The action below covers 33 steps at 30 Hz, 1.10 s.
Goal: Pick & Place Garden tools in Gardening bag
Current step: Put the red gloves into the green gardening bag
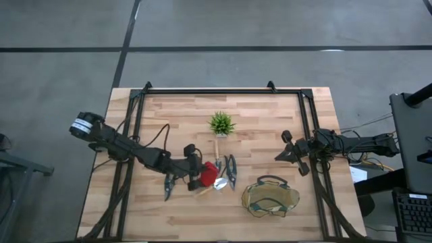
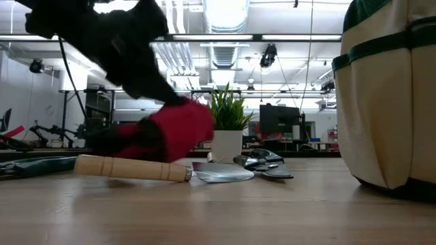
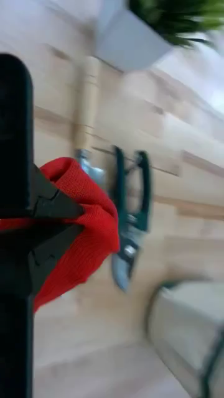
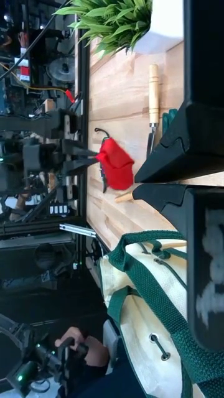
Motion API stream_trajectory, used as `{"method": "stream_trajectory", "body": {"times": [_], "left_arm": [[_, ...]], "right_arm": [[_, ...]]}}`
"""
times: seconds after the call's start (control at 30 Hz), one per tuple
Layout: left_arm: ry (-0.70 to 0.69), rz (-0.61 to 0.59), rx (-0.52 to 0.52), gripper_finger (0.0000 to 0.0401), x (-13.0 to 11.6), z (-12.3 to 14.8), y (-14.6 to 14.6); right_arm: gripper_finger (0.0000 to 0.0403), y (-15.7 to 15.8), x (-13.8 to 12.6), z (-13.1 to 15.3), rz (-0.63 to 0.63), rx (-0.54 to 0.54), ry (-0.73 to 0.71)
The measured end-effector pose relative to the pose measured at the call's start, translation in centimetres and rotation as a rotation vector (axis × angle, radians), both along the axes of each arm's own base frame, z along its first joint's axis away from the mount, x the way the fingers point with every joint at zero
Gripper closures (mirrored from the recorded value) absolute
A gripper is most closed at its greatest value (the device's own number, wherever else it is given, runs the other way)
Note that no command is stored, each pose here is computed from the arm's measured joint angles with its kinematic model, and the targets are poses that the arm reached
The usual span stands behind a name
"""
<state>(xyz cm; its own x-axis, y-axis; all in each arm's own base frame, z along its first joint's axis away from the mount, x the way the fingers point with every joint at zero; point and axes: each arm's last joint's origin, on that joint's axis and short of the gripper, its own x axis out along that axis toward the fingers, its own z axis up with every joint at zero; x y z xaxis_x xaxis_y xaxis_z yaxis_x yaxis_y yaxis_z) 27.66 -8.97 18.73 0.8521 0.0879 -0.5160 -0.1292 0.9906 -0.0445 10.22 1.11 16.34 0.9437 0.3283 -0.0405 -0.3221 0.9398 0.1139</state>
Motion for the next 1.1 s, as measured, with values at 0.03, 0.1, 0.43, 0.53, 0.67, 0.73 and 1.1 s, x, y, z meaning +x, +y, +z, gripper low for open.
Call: {"method": "stream_trajectory", "body": {"times": [0.03,0.1,0.43,0.53,0.67,0.73,1.1], "left_arm": [[-0.012,-0.009,0.005,0.0392,0.0,0.1,-0.1],[-0.026,-0.025,0.016,0.0392,0.0,0.3,-0.4],[-0.055,-0.034,0.021,0.0392,0.1,0.6,-0.6],[-0.059,-0.034,0.020,0.0393,0.1,0.6,-0.6],[-0.084,-0.047,0.032,0.0393,0.2,0.9,-0.7],[-0.104,-0.055,0.034,0.0393,0.3,1.1,-0.8],[-0.211,-0.083,0.063,0.0393,0.4,2.1,-1.5]], "right_arm": [[0.0394,0.0,0.0,0.0,0.000,0.000,0.000],[0.0394,0.0,0.0,0.0,0.000,0.000,0.000],[0.0394,0.0,0.0,0.0,0.000,0.000,0.000],[0.0394,0.0,0.0,0.0,0.000,0.000,0.000],[0.0394,0.0,0.0,0.0,0.000,0.000,0.000],[0.0394,0.0,0.0,0.0,0.000,0.000,0.000],[0.0394,0.0,0.0,0.0,0.000,0.000,0.000]]}}
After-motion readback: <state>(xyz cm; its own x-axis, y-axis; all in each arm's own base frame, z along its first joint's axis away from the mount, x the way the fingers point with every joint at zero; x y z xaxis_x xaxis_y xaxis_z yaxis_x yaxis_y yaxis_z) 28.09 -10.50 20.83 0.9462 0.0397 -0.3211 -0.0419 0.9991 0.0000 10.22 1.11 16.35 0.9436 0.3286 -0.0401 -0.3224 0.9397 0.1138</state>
